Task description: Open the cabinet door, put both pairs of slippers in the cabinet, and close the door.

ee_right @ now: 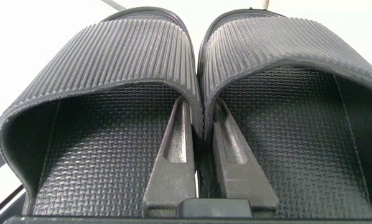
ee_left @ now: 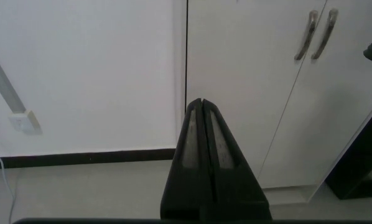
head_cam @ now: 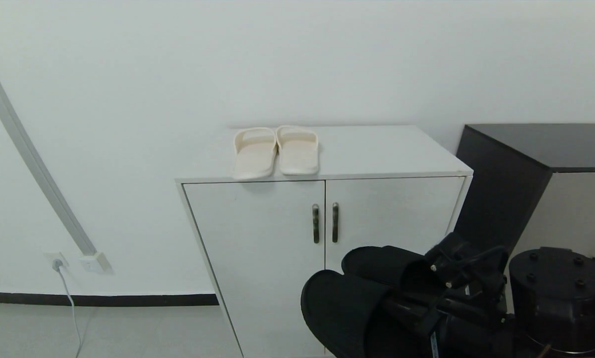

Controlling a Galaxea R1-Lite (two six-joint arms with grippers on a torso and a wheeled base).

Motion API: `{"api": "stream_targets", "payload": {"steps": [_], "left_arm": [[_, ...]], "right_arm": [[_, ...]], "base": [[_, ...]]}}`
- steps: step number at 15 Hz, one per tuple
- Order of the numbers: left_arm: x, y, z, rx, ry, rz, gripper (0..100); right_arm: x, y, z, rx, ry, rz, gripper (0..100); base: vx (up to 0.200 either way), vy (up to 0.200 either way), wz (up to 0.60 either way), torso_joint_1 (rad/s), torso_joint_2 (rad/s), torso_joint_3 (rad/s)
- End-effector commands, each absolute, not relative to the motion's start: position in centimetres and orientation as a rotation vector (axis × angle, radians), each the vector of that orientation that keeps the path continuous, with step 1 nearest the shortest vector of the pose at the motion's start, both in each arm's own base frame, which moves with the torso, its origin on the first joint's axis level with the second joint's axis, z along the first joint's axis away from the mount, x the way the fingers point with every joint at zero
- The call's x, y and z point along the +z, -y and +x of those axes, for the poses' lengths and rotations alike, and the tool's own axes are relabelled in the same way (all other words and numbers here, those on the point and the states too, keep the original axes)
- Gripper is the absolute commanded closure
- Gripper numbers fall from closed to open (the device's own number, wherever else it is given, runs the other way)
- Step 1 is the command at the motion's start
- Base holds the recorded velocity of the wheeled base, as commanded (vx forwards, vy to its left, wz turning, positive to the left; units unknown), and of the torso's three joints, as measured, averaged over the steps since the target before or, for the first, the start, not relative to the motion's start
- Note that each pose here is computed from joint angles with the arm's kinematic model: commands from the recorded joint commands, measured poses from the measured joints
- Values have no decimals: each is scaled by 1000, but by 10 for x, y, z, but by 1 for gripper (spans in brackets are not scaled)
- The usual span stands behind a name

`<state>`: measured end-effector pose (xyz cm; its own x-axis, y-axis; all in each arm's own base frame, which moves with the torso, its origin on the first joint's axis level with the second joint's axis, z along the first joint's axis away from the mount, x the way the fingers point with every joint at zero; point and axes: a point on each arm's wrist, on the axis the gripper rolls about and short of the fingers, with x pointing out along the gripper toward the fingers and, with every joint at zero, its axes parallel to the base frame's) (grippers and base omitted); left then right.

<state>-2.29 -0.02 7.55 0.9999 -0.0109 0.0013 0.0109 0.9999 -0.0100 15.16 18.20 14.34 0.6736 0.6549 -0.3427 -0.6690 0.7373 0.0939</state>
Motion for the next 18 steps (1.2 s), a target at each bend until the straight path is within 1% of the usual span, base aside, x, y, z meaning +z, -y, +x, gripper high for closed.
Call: {"api": "stream_targets", "payload": {"steps": [1, 8, 14, 18], "left_arm": [[75, 0, -23, -11, 0, -11, 100], [75, 0, -23, -9, 0, -11, 100], [75, 0, -23, -11, 0, -9, 100], [75, 0, -23, -11, 0, -9, 100]], "right_arm": [[141, -182, 152, 745, -379, -46, 100], [140, -182, 152, 746, -378, -52, 100], [140, -182, 151, 746, -381, -54, 100], [138, -182, 151, 747, -386, -58, 100]], "base": [[0, 0, 0, -173, 505, 325], [0, 0, 0, -138, 475, 332], [0, 0, 0, -67, 450, 377], [0, 0, 0, -2, 41, 30]]}}
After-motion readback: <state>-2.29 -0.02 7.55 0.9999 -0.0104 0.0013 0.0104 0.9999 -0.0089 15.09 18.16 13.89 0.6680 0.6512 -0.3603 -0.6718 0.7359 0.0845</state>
